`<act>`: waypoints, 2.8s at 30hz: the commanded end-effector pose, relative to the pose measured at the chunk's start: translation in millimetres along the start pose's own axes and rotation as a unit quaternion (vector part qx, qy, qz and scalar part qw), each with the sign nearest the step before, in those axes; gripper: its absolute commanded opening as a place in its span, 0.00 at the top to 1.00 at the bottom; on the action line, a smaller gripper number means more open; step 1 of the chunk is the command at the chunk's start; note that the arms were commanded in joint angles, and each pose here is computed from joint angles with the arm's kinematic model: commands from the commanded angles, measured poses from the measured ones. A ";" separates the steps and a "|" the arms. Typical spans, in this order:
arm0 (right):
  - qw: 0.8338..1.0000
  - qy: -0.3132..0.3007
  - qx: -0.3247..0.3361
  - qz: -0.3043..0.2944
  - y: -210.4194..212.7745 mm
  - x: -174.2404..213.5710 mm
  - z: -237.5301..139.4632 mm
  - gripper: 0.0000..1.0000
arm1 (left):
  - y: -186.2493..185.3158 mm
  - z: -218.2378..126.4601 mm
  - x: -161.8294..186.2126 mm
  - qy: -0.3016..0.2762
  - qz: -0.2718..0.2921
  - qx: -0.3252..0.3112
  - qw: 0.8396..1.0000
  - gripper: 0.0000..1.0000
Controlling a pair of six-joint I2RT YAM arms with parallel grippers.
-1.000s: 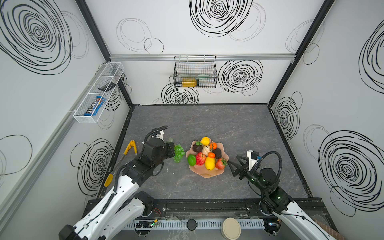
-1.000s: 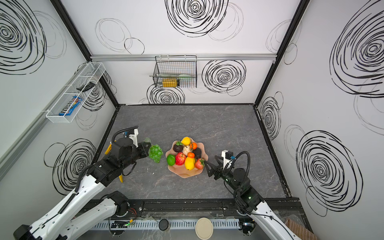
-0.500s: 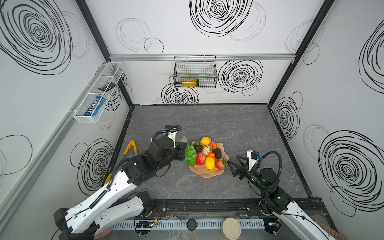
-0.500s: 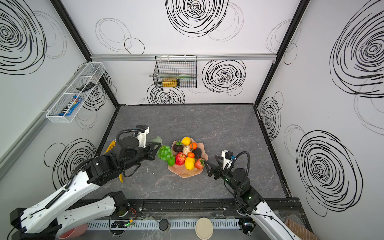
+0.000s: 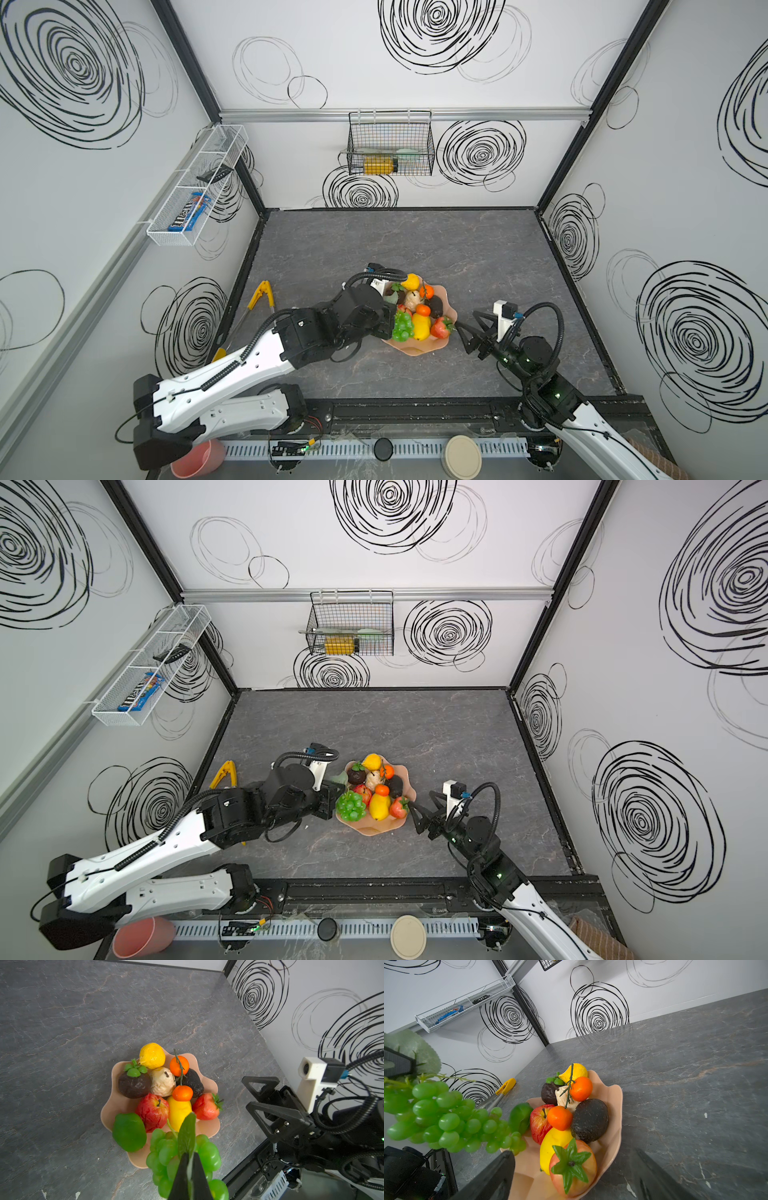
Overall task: Place and organize the fake fruits in the fruit bowl
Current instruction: 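Lift the green grapes with the left gripper and carry them toward the bowl, then lower the grapes into the bowl's near edge with the left gripper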
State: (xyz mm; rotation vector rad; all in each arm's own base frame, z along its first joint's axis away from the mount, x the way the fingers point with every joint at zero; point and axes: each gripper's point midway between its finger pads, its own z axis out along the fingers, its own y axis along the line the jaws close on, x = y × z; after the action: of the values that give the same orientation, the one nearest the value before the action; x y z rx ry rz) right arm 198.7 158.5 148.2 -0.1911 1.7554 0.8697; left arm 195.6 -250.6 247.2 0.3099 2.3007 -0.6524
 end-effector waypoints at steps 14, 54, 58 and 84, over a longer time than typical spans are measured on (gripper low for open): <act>1.000 -0.011 0.003 -0.004 -1.7 -3.5 0.1 0.09 | 20.9 -5.1 -14.2 -0.023 0.062 -0.081 0.995 1.00; 1.000 -0.012 0.002 -0.004 -1.5 -3.7 0.0 0.09 | -62.7 97.7 17.1 0.052 0.099 0.026 0.993 1.00; 1.000 -0.011 0.003 -0.003 -1.9 -3.3 0.1 0.09 | -48.1 98.6 13.9 0.044 0.074 0.019 0.996 1.00; 1.000 -0.011 0.001 -0.004 -0.8 -3.7 0.1 0.09 | 31.3 95.9 30.3 0.039 -0.018 -0.023 0.999 0.93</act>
State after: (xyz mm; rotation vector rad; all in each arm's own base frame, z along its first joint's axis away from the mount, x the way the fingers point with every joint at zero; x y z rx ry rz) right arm 199.1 158.0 148.2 -0.1883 1.7552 0.8669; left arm 230.6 -261.9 134.7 0.3031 2.4590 -0.5382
